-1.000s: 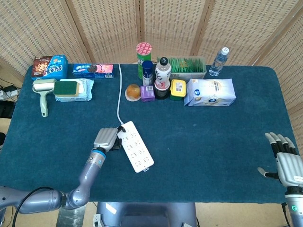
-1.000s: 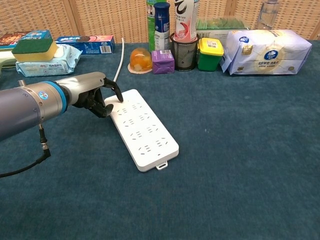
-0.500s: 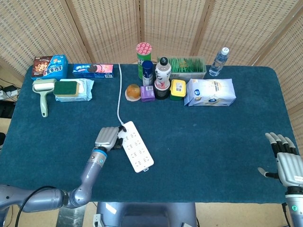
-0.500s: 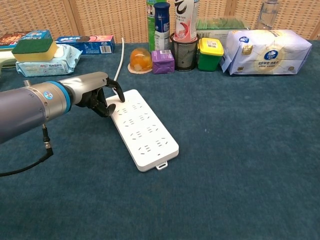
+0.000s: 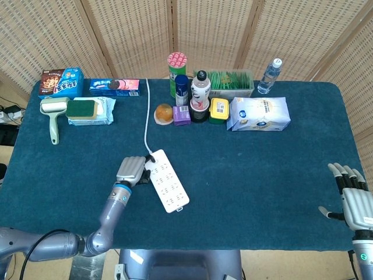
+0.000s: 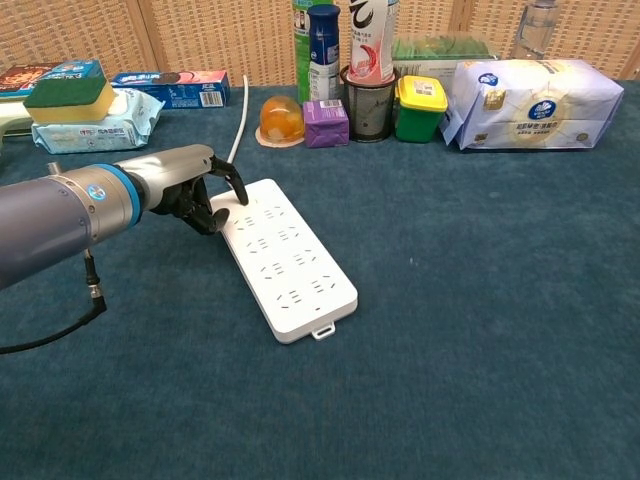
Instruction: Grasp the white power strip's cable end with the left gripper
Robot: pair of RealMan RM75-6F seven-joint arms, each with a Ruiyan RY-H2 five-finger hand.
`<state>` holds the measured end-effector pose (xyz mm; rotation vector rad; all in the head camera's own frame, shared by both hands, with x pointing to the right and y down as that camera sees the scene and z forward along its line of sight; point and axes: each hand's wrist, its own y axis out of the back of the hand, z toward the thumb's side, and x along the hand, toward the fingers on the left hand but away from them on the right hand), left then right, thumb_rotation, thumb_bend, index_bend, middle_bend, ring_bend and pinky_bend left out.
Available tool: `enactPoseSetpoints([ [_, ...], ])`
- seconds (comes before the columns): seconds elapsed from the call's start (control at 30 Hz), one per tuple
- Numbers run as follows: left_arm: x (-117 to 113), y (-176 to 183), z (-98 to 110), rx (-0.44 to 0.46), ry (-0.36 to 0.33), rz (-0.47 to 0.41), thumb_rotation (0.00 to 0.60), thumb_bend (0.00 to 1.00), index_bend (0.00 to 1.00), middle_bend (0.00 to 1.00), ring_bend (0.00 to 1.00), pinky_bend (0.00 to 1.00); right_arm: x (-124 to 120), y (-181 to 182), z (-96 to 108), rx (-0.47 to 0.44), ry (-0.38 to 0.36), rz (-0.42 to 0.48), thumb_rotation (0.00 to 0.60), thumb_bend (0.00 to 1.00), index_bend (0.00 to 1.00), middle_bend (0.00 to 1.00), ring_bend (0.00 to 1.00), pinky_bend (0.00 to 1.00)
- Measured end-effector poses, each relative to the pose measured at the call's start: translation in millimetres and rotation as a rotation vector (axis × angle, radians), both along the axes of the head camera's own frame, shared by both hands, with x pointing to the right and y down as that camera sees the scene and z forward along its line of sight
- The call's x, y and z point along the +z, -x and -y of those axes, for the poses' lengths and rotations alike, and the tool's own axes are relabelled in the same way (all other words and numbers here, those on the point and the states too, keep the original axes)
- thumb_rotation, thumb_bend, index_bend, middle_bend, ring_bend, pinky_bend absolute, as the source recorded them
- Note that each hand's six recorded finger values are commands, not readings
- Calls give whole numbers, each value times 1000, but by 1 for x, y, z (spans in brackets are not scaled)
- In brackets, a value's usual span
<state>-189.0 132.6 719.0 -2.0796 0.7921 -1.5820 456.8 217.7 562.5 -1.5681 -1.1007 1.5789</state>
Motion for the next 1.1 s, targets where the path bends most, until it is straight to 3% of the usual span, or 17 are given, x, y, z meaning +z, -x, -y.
enactPoseSetpoints([
  [0.4,-7,-1,3,-19,-10,-50,600,589,290,1000,1000,1000,1,0,0,0,2,-2,600,0,60,72,71,0],
  [0.67,-38,5,13,-58,-74,-128,600,565,290,1000,1000,1000,1,1,-1,-4,3,-2,600,0,60,72,71,0],
  [0.8,-59,18,18,-68,-141,-156,600,456,276,991,978,972,1,2,-1,-5,2,-1,600,0,60,72,71,0],
  [0.87,-69,27,19,-65,-182,-159,600,377,160,846,815,839,0,2,-1,-6,1,-1,600,0,60,72,71,0],
  [0.93,-76,38,18,-55,-207,-153,600,295,14,417,420,586,0,3,-1,-8,1,-1,600,0,60,71,71,0],
  [1.0,-82,56,13,-40,-212,-127,600,240,0,115,155,413,0,4,-1,-10,1,0,600,0,60,71,71,0],
  [1.03,-82,61,12,-37,-209,-116,600,212,0,31,66,333,0,5,-2,-13,1,1,600,0,60,71,71,0],
  [1.1,-86,84,7,-33,-209,-73,600,172,0,0,6,231,0,8,-2,-17,-1,7,600,0,60,72,70,0],
])
